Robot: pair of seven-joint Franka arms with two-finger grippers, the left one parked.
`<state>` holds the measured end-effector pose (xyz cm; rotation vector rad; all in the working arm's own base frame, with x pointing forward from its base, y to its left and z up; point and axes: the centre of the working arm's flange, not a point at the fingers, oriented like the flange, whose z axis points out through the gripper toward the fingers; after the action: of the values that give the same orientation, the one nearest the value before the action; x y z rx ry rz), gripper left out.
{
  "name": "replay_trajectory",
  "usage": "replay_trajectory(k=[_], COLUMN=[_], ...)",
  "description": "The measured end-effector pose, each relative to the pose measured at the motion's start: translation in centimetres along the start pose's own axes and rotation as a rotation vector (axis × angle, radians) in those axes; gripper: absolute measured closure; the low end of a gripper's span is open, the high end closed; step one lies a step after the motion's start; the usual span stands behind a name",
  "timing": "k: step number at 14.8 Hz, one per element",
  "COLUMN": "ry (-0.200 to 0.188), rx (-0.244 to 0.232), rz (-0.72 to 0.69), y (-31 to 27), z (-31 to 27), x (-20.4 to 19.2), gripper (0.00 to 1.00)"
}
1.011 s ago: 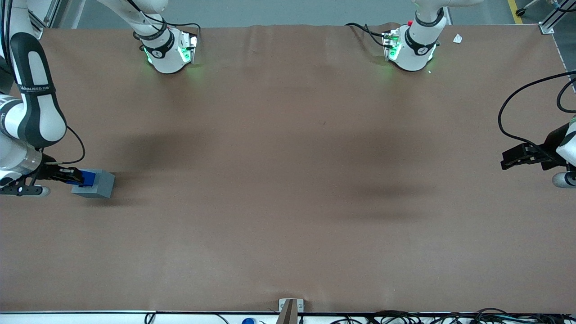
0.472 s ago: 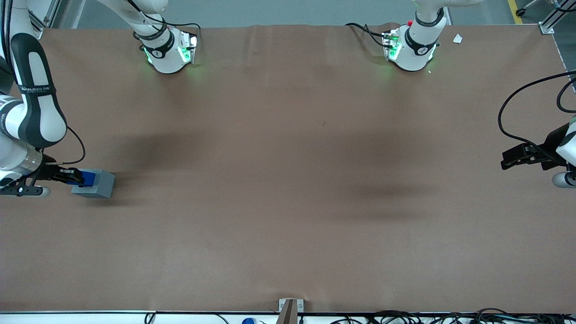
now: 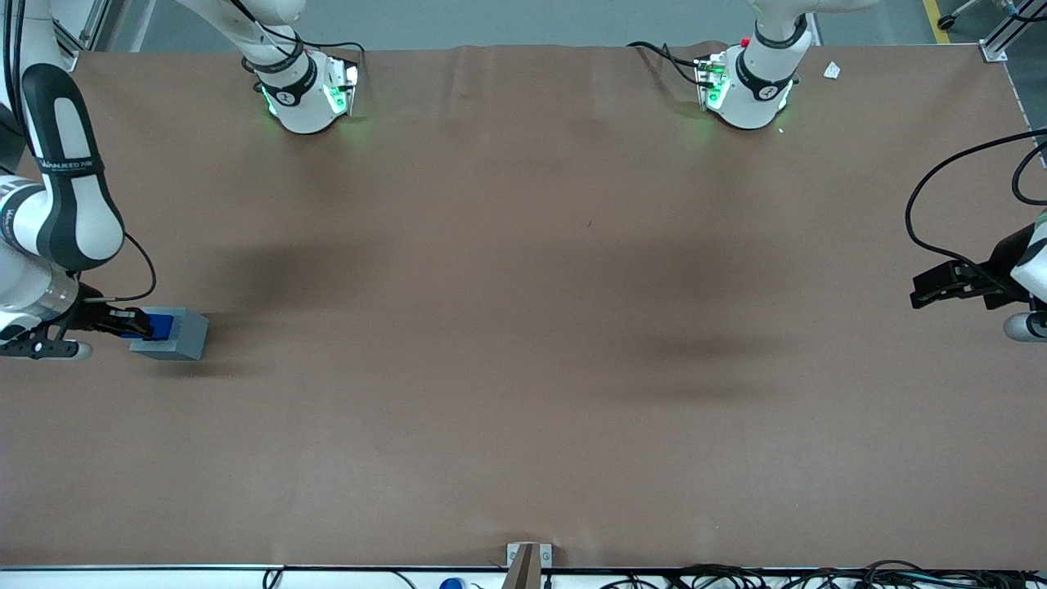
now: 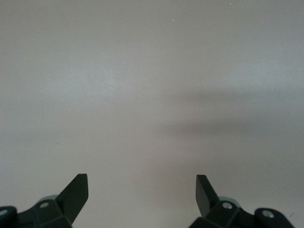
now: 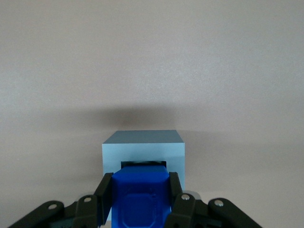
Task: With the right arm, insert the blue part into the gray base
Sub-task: 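Press the blue cube down into the gray base opening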
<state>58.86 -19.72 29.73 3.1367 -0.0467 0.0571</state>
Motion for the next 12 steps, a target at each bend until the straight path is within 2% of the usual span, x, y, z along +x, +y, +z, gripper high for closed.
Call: replay_trajectory(k=[12], ry=[0.008], rx=[-0.002], rz=[-0.004], y=[-0.05], z=[0.15], x=[0.12], gripper=[0.49])
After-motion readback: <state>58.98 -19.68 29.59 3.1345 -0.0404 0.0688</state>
